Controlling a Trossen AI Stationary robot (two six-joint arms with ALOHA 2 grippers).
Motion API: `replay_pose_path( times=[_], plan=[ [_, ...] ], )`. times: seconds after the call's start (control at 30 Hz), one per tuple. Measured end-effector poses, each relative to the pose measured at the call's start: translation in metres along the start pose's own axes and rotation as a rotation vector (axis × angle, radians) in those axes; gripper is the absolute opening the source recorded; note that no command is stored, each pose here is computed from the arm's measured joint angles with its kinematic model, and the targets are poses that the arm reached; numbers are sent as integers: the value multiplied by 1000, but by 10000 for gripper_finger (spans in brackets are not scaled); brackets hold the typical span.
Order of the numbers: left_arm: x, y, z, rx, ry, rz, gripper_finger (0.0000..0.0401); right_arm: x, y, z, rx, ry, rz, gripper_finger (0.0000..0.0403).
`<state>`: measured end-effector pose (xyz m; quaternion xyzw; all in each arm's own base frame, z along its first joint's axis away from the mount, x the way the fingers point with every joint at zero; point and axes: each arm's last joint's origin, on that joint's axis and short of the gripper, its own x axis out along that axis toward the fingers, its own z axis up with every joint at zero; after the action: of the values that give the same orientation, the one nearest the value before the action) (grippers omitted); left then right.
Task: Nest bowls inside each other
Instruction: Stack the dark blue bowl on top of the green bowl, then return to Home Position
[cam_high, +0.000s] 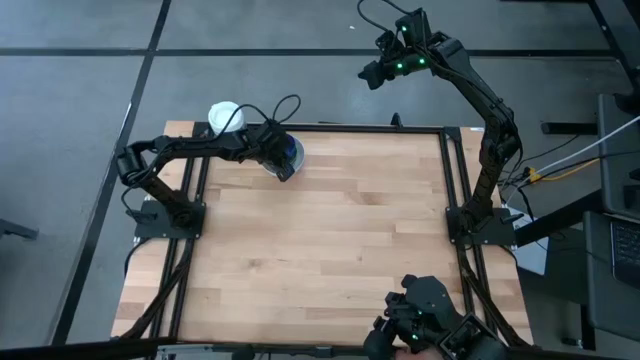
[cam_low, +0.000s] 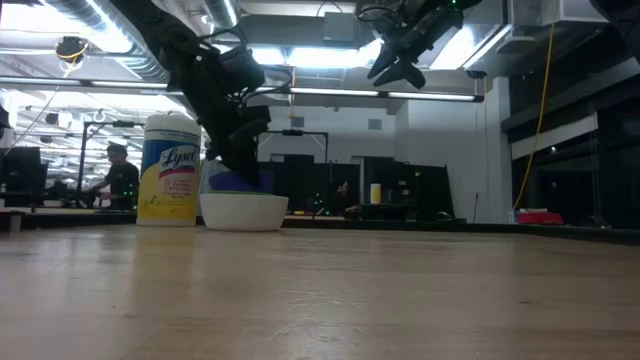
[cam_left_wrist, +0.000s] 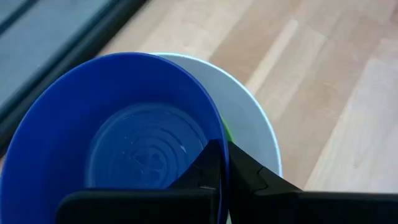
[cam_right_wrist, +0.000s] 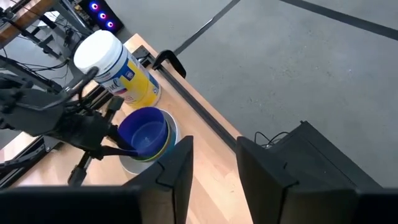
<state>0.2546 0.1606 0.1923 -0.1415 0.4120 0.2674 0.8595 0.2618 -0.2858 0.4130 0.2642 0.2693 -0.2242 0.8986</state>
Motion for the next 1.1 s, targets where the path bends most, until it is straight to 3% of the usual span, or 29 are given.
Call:
replay_pose_path(
  times=[0.37,0.6,0.8,0.93,1.1],
  plan=[
    [14,-11,-2,45,6,-54,9,0,1,0,0,3,25,105],
    [12,-20,5,88,-50,-141,74,0,2,0,-38,2,52,121],
    [-6,-24,27,87,-214,-184,129,-13,15,8,-111,-89,118,140],
    [-18,-19,35,30,-250,-260,143,-28,31,9,-160,-131,173,151],
    [-26,-15,36,61,-269,-204,143,-39,47,8,-240,-163,167,162]
  ],
)
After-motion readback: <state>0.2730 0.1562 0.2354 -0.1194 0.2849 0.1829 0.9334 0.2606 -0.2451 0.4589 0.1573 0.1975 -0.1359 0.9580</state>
